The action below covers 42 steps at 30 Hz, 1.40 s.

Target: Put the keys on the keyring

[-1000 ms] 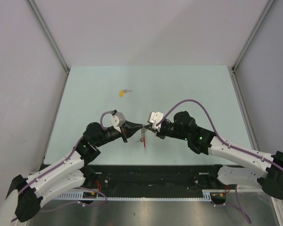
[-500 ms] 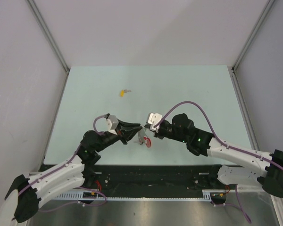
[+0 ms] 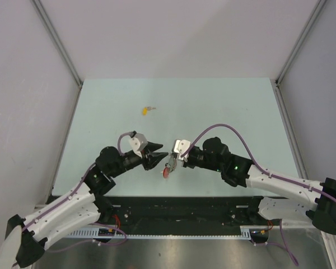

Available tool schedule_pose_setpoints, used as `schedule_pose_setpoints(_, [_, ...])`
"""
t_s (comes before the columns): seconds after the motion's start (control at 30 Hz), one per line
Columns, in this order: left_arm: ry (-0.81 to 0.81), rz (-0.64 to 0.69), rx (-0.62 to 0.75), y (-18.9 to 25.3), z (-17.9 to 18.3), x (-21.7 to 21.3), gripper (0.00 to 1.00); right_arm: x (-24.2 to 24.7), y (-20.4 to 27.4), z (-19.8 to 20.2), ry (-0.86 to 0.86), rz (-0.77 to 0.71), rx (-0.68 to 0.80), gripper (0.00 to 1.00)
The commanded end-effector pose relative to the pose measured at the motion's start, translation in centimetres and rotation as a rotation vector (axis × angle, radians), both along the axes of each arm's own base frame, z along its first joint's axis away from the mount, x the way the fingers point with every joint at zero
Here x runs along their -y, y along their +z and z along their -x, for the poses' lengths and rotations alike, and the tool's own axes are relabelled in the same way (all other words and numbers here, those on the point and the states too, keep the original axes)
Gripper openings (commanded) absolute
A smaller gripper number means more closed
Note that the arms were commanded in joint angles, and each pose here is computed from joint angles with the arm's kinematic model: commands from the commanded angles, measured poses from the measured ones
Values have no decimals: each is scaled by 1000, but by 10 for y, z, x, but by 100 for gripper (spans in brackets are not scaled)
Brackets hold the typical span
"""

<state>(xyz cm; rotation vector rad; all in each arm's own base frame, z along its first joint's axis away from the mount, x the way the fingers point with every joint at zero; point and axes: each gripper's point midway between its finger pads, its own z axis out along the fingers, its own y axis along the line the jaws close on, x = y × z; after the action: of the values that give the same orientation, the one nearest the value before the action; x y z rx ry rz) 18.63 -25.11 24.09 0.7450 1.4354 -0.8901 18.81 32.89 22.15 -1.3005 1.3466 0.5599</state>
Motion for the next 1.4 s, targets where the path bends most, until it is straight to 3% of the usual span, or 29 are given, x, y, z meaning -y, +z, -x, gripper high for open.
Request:
schedule_pose_setpoints(0.0, [-78,-173,4,-7,2,3,46,-2,25,4,26,-47,57,0])
schedule_pose_setpoints(0.13, [-180,-261,-70,-17,4,-1,46,-1,27,7,38,-47,63,0])
schedule_pose_setpoints(0.53, [-540,-281,-119,-25,15,7,42,-2,24,9,48,-37,59,0])
schedule_pose_setpoints(1.13, [-574,-284,-174,-33,7,22,30,-2,24,10,53,-38,58,0])
schedule_pose_setpoints(1.37, [-574,-277,-191,-32,7,26,18,-2,24,10,49,-35,60,0])
